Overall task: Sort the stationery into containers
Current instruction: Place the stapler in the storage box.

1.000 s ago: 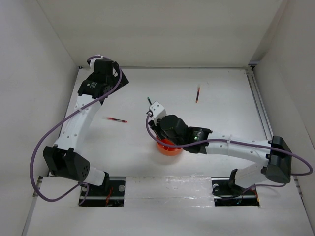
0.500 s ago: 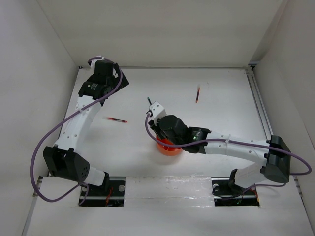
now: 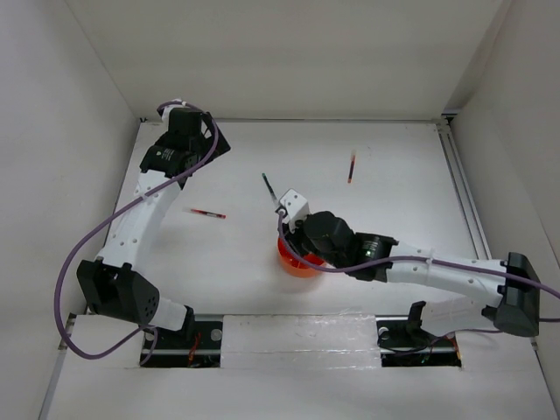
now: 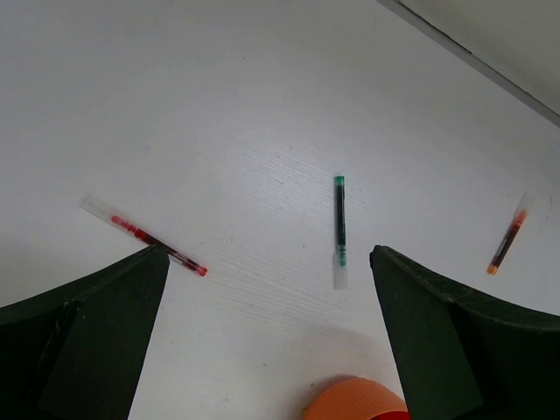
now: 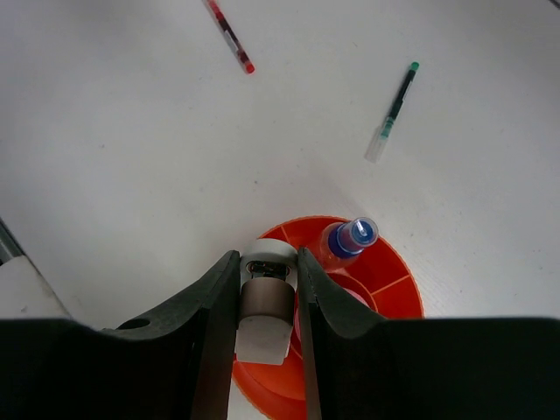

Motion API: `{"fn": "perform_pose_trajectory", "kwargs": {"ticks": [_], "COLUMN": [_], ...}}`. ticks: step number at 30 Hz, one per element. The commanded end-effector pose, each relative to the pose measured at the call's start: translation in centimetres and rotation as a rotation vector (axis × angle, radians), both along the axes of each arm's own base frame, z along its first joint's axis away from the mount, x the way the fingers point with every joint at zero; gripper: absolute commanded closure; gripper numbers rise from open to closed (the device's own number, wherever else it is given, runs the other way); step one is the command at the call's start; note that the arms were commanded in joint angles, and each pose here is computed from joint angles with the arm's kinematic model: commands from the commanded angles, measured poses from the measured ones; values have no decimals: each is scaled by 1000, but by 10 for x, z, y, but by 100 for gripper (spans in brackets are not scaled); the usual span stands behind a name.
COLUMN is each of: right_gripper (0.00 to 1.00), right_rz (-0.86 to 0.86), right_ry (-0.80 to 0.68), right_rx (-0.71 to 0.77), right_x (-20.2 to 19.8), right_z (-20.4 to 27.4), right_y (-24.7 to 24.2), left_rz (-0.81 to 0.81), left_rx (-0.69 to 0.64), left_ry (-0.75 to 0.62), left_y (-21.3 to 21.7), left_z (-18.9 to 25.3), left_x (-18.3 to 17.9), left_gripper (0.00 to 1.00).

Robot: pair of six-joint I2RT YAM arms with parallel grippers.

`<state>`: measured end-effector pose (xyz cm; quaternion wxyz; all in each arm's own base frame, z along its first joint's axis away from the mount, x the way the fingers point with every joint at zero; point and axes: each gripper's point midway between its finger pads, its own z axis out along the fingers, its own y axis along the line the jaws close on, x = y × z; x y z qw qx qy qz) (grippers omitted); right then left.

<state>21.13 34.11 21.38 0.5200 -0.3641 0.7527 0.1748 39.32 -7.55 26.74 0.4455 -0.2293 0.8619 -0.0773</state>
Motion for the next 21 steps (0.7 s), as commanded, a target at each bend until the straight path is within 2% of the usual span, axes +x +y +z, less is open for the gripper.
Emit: {"fn": "perform_pose_trajectory", "kwargs": {"ticks": [1,8,9,11,12,13,16,17,21], "right_gripper": [100,100,100,100,100,100,100,100,100], "right_rz": [45,-182,-252,-412,-490,-563,-645,-665,-640], "right_ry": [-31,-34,3,27,81,91,172,175,196], "right_rx": [107,226,281,274,341,312,314,252,265], "right_x": [-11,-6,-4,2,1,2,0,-2,-6], "right_z": [36,56,58,45,43,36,19,9,5], "right_y": [-1,-57,-65,-93,-100,-115,-114,-121,-103], "left_rz": [-22,-22,-22,-31,-31,-31,-39,-39,-46], "left_rx": [-9,-11,-11,-17,-17,-17,-23,-23,-24], "left_ry": [-43,-52,-52,-51,-51,-51,-49,-49,-30], "left_y": [-2,-2,-2,-4,-4,-4,-5,-5,-7], "left_z": [11,15,15,15,15,15,15,15,10], "left_x": [-3,-2,-2,-2,-2,-2,-2,-2,-3], "left_gripper": [0,0,0,0,0,0,0,0,0]}}
